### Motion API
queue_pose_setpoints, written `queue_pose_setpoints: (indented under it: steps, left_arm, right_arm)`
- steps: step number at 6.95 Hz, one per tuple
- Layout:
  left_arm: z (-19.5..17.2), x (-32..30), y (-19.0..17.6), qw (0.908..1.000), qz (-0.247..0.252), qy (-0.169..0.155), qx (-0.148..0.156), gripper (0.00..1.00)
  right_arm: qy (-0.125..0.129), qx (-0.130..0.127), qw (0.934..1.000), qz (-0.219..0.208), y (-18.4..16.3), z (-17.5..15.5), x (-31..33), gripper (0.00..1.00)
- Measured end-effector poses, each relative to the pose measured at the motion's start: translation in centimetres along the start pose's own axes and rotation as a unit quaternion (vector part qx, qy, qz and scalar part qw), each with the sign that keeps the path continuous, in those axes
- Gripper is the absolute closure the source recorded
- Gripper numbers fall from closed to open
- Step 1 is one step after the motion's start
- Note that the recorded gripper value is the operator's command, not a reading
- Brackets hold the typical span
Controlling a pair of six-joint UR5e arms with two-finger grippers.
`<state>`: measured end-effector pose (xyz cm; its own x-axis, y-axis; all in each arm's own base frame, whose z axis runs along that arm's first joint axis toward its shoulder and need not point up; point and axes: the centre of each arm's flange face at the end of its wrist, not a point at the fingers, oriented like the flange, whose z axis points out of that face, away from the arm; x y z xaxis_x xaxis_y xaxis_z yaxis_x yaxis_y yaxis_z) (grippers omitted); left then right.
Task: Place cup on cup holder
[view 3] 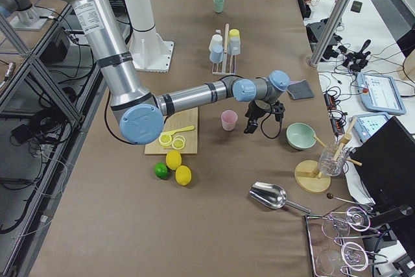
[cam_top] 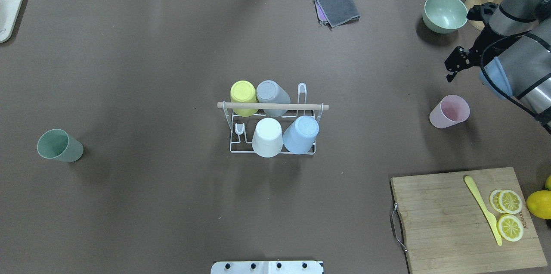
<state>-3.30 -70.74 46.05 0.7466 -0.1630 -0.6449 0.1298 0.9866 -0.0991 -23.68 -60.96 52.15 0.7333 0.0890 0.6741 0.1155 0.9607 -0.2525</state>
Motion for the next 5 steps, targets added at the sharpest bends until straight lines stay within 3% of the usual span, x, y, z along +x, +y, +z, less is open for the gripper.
queue_pose_setpoints:
  steps: [1, 2, 3, 5]
  left_arm:
    - [0.3, 1.2, -2.1, 0.9997, -0.007, -0.018, -0.014, 0.03]
    - [2.6, 3.2, -2.8, 0.9982, -0.012, -0.034, -0.048, 0.03]
    - [6.6, 5.9, -2.0, 0.9938, -0.013, -0.051, -0.097, 0.03]
    - [11.8, 10.0, -0.1, 0.9836, -0.011, -0.074, -0.164, 0.03]
  right_arm:
    - [0.006, -0.012, 0.9999, 0.003, -1.0, 0.3, -1.4, 0.00]
    - [0.009, -0.020, 0.9997, 0.005, -1.7, 0.5, -2.6, 0.00]
    - [0.009, -0.028, 0.9996, -0.002, -2.2, 0.7, -3.4, 0.01]
    - [-0.003, -0.065, 0.9973, -0.036, -3.1, 1.8, -3.8, 0.01]
